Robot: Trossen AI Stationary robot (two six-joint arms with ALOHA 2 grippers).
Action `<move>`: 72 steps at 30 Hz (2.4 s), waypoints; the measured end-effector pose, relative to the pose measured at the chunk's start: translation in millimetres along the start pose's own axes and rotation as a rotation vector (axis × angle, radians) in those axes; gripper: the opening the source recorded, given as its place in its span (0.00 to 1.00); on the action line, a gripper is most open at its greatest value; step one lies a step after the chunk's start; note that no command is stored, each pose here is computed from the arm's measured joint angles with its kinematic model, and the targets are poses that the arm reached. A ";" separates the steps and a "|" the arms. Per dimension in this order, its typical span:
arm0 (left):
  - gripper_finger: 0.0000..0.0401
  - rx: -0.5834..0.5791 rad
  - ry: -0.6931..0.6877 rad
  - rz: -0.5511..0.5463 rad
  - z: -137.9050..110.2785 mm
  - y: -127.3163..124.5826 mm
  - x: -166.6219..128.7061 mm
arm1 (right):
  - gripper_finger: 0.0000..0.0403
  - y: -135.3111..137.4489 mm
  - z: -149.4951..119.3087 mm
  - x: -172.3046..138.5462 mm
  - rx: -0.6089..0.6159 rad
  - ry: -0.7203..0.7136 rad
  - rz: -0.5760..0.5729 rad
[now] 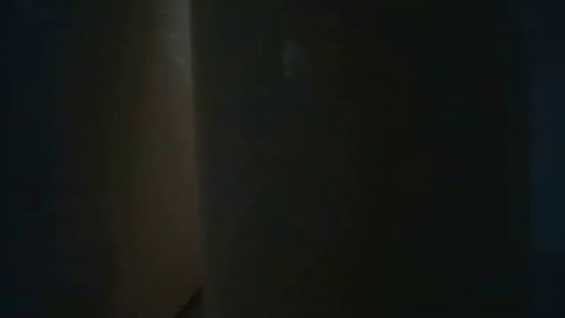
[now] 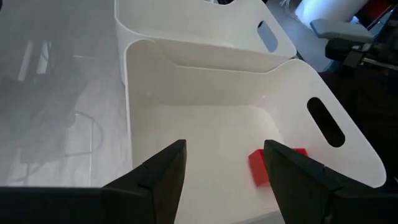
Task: Sort blocks
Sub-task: Put the green game piece into the bottom right white bin
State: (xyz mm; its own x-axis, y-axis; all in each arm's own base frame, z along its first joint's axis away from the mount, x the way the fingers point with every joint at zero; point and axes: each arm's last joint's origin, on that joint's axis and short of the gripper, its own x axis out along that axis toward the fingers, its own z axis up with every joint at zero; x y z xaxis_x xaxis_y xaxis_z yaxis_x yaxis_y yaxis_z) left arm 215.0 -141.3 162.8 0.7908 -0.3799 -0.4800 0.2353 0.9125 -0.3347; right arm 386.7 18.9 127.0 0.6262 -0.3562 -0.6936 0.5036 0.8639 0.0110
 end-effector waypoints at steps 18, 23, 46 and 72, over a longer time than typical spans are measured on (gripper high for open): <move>0.51 0.000 -0.001 0.000 0.0 0.0 0.0 | 0.29 1.9 3.0 -0.7 -0.122 0.021 0.035; 0.51 0.000 -0.001 0.000 0.1 0.0 0.0 | 0.29 9.7 18.0 -3.7 -0.200 0.019 0.102; 0.51 -0.055 -0.146 0.042 29.5 19.3 -15.4 | 0.29 -1.8 36.7 -34.3 -0.480 0.369 -0.170; 0.48 0.112 -0.217 0.332 81.9 139.3 -43.9 | 0.29 -45.3 72.5 -79.0 -0.559 0.360 -0.195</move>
State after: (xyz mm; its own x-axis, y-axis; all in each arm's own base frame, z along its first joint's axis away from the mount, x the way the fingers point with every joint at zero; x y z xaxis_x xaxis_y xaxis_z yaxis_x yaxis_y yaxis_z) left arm 259.4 14.9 203.6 0.9322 -0.0319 -0.3605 -0.0024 0.9955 -0.0943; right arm 357.6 -17.8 233.6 0.2704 -0.4665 -0.8422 0.1437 0.8845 -0.4438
